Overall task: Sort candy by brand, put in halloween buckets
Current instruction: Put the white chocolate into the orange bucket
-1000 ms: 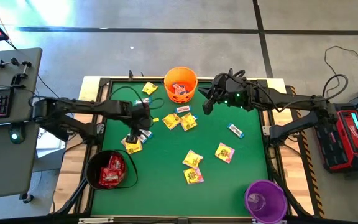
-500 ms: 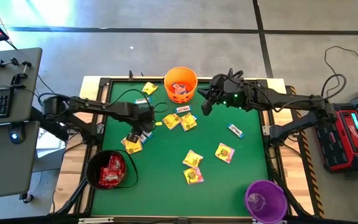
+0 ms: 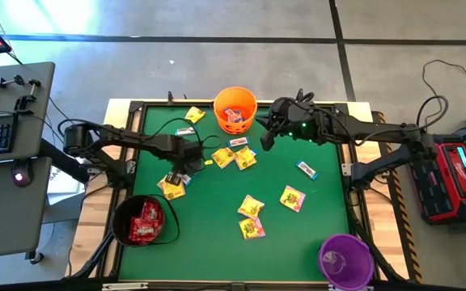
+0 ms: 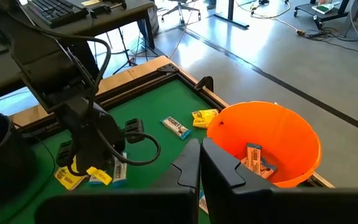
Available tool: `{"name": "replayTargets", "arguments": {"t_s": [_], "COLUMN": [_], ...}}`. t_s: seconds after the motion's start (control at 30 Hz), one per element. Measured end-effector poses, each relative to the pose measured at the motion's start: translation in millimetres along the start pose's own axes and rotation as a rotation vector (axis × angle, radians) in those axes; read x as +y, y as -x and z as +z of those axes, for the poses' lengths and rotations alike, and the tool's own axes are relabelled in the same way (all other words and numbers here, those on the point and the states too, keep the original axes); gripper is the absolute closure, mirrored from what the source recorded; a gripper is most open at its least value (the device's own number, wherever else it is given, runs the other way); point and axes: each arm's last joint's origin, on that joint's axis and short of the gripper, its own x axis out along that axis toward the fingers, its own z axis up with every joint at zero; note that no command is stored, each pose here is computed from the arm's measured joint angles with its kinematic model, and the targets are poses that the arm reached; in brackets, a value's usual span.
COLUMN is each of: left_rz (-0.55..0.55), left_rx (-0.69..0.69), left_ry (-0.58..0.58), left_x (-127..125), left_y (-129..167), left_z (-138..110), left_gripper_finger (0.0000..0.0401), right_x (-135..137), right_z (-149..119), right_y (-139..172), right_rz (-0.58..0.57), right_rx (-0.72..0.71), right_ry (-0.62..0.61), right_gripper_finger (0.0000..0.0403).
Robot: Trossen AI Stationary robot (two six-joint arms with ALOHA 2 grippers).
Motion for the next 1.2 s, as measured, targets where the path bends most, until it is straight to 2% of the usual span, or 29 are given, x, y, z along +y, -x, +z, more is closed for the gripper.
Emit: {"name": "replayTargets", "arguments": {"t_s": [0.27,0.67,0.97,1.2], "left_rz": [0.028,0.044,0.132,0.205], "left_rx": [-0.013,-0.04,-0.151,-0.321], "left_ry": [0.018,0.049,0.126,0.299], "left_x": [0.6,6.5,30.6,66.4], "left_y": [5.8,17.7,52.3,106.7], "left_z": [-1.1,5.6,27.5,43.9], "left_gripper_finger": [0.0396,0.0401,0.0401,0.0401], "right_x": [-0.1,-0.1,-0.1,-0.3], "right_z": [0.0,0.0,0.0,0.0], "right_y": [-0.1,-0.1,-0.1,-0.2], "right_rz": [0.0,-0.001,-0.001,-0.002], "right_rx": [0.0,0.0,0.0,0.0], "right_ry": [0.003,0.003,0.018,0.029], "right_gripper_finger": [0.0403,0.0403,0.0403,0.0403]}}
